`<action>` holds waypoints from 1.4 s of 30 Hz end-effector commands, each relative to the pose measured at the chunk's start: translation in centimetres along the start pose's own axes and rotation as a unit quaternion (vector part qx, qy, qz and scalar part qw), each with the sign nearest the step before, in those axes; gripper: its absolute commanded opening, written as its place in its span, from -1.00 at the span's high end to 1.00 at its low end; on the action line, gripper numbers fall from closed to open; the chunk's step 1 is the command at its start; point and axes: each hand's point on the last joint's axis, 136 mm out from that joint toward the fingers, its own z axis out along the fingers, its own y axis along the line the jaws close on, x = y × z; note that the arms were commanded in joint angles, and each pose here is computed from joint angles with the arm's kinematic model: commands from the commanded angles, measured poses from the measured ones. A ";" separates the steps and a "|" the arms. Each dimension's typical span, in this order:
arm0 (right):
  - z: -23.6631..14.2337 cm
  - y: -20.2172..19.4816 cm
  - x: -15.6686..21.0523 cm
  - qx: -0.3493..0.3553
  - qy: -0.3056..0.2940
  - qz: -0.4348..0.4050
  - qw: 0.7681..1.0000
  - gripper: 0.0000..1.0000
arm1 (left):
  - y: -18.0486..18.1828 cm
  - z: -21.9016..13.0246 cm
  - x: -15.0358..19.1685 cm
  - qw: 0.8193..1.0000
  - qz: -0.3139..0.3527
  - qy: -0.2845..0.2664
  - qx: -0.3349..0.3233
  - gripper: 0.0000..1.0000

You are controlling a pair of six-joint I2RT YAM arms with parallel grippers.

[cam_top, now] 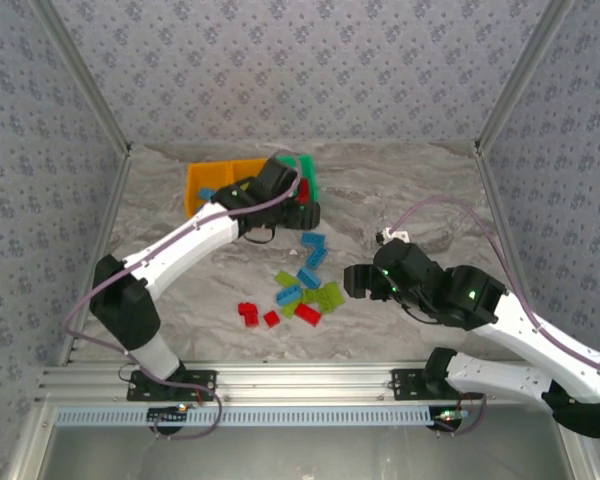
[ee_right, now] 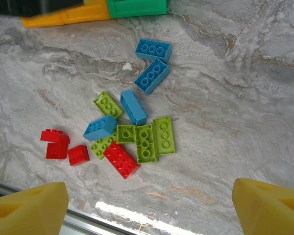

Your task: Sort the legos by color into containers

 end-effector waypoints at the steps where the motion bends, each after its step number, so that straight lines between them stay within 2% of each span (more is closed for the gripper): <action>1: 0.4 -0.7 0.3 0.019 0.002 0.002 1.000 -0.80 | 0.6 3.9 2.4 0.999 -0.022 0.029 -0.005 -0.98; 9: 0.4 -0.7 0.8 0.015 0.012 0.006 1.000 -0.80 | 0.1 11.7 3.9 0.998 0.013 0.062 -0.018 -0.99; 15: 0.2 -1.2 1.2 0.018 0.012 0.010 1.000 -0.80 | 0.7 15.6 3.8 0.997 0.024 0.063 -0.044 -0.98; 19: 0.0 -1.4 1.2 0.019 0.011 0.010 1.000 -0.80 | 1.2 16.9 4.3 0.995 0.029 0.074 -0.060 -0.98; 24: 0.0 -1.5 1.1 0.022 0.008 0.008 1.000 -0.80 | 2.0 17.4 5.2 0.992 0.029 0.094 -0.078 -0.50; 28: 0.1 -1.4 1.0 0.021 0.006 0.007 1.000 -0.80 | 2.4 17.5 5.6 0.991 0.024 0.101 -0.082 -0.29; 31: 0.2 -1.3 1.1 0.019 0.008 0.008 1.000 -0.80 | 2.3 17.0 5.5 0.991 0.023 0.102 -0.082 -0.16; 34: 0.2 -1.1 1.1 0.015 0.009 0.009 1.000 -0.80 | 1.8 14.8 4.1 0.993 0.022 0.088 -0.075 -0.10; 38: 0.2 -0.4 0.6 -0.001 0.000 0.012 1.000 -0.80 | 1.2 9.0 0.4 0.998 0.018 0.025 -0.061 -0.07; 42: 0.4 -0.1 0.1 -0.005 -0.011 0.010 1.000 -0.80 | 3.7 2.9 -3.6 0.997 -0.001 -0.042 -0.072 -0.07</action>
